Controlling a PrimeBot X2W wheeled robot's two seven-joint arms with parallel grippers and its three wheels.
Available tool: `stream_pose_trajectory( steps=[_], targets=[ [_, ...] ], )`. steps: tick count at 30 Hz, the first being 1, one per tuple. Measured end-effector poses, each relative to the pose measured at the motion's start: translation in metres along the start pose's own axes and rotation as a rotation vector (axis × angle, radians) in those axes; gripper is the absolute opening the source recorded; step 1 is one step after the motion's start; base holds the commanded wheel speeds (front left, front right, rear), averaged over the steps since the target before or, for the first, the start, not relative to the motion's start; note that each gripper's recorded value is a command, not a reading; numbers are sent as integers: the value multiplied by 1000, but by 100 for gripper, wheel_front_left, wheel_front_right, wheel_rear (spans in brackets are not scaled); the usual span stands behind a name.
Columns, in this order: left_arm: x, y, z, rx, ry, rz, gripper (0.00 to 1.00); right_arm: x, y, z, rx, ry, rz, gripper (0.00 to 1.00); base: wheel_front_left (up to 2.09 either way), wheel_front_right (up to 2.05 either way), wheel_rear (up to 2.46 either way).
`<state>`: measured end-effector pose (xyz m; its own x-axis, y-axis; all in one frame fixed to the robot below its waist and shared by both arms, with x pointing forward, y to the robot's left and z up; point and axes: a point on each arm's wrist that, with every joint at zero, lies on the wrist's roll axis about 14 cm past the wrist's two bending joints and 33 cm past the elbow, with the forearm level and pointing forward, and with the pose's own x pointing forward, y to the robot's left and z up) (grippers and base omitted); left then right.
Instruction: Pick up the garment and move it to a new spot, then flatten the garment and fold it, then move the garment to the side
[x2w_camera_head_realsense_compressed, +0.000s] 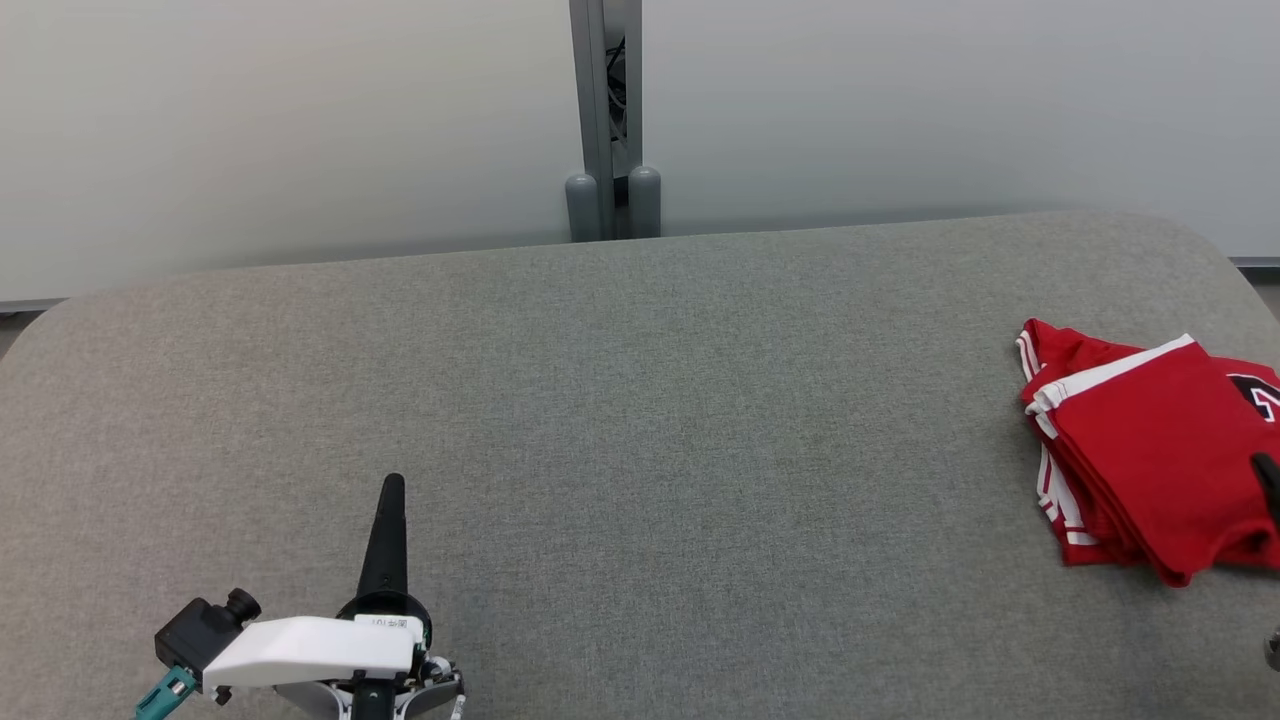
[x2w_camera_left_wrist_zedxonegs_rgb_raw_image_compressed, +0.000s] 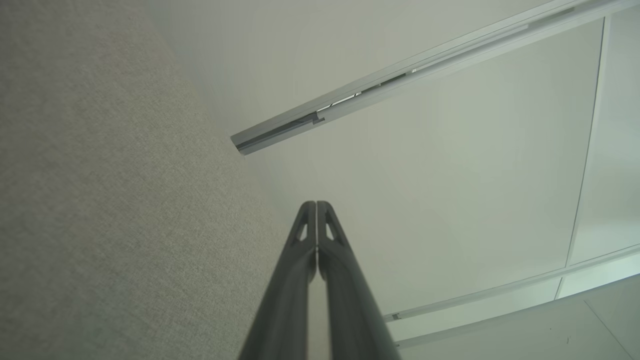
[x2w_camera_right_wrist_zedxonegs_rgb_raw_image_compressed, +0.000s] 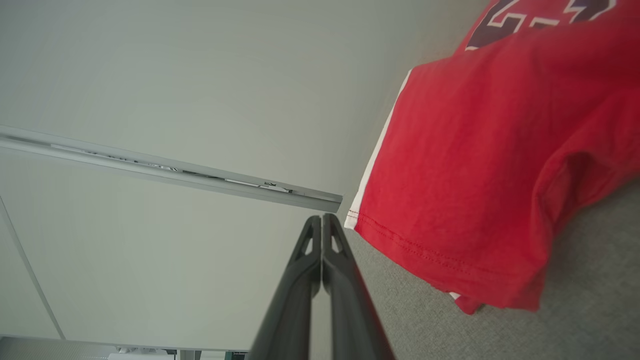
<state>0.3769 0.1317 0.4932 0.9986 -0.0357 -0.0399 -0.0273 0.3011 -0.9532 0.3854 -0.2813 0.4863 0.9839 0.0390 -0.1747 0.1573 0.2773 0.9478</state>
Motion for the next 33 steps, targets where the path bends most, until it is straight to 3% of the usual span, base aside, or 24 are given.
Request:
stream_pose_trajectory(
  steps=[33],
  targets=[
    [9, -3, -1, -258, -38, 1, 0, 4, 13, 22, 251, 0, 115, 0, 0, 0, 0]
  ],
)
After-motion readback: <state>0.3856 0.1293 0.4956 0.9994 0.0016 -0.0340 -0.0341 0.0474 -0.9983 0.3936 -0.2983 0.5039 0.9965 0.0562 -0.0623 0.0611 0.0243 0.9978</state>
